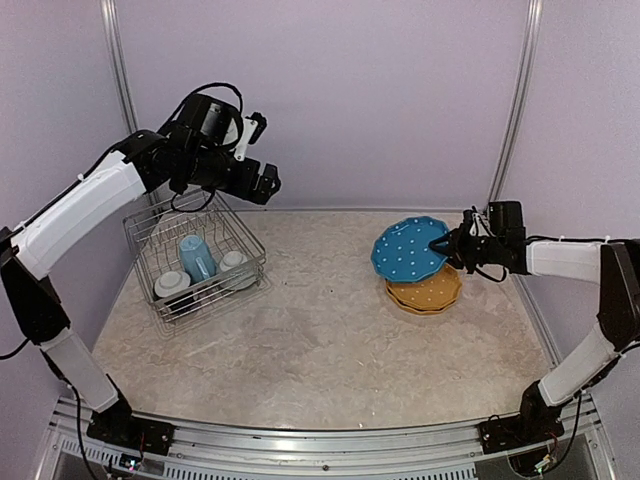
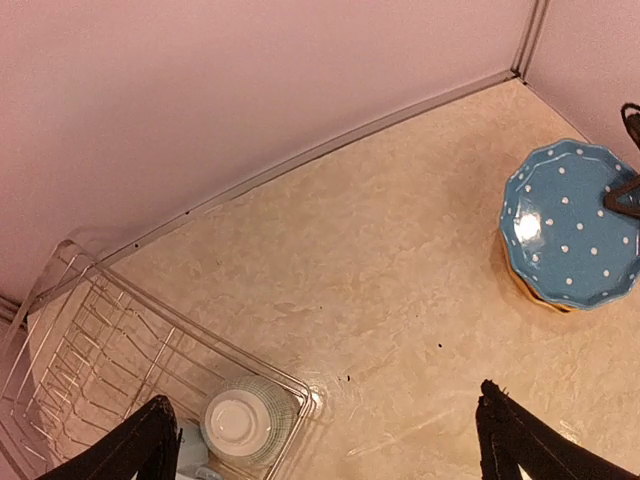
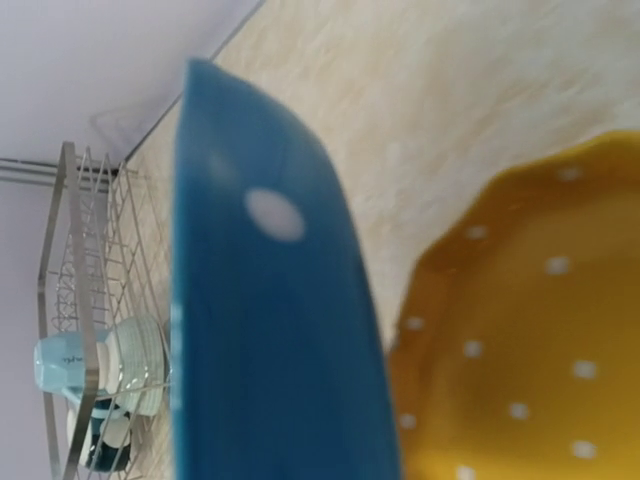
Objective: Unload the mixed dishes from the dish rack
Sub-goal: Place the plate with another plate.
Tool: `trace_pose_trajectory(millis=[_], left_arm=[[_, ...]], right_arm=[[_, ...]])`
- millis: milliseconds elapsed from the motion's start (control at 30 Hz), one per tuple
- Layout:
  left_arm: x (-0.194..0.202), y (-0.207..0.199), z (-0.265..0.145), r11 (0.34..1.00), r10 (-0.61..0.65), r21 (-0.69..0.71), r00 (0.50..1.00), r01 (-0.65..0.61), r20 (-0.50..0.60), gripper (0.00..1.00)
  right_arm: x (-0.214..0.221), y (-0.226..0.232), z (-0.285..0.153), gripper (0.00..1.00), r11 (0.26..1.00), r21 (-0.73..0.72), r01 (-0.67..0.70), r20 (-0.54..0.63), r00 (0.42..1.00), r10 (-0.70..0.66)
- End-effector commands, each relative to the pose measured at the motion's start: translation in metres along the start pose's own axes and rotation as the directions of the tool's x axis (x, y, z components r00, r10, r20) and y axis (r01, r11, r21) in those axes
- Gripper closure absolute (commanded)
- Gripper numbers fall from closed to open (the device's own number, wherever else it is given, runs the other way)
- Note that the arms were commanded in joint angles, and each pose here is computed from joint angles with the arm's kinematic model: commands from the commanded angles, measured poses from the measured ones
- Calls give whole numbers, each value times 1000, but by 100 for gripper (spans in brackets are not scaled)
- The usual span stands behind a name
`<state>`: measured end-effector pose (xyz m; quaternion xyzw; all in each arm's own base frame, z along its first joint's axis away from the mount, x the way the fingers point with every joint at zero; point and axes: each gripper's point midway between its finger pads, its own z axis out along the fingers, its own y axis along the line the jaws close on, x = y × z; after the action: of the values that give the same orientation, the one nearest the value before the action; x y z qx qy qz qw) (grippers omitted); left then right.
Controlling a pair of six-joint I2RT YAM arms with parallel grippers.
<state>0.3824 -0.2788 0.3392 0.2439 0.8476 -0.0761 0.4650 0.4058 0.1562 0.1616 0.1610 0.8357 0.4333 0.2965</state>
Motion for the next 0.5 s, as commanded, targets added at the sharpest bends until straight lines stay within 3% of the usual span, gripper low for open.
trace_pose_trajectory(millis=[0,133,467], left_arm=[[7,37,-21,951,-298,77,953,301,-48,1],[20,83,-37,893,-440,89,897,441,-32,1],[56,147,-47,838,-543,-25,838,545,50,1]], right_arm=[[-16,23,-33,100,983,-134,126,24,992,-124],[-15,8,-42,100,983,-137,125,-15,992,-129],[-16,-33,-44,100,997,-64,46,25,999,-45]])
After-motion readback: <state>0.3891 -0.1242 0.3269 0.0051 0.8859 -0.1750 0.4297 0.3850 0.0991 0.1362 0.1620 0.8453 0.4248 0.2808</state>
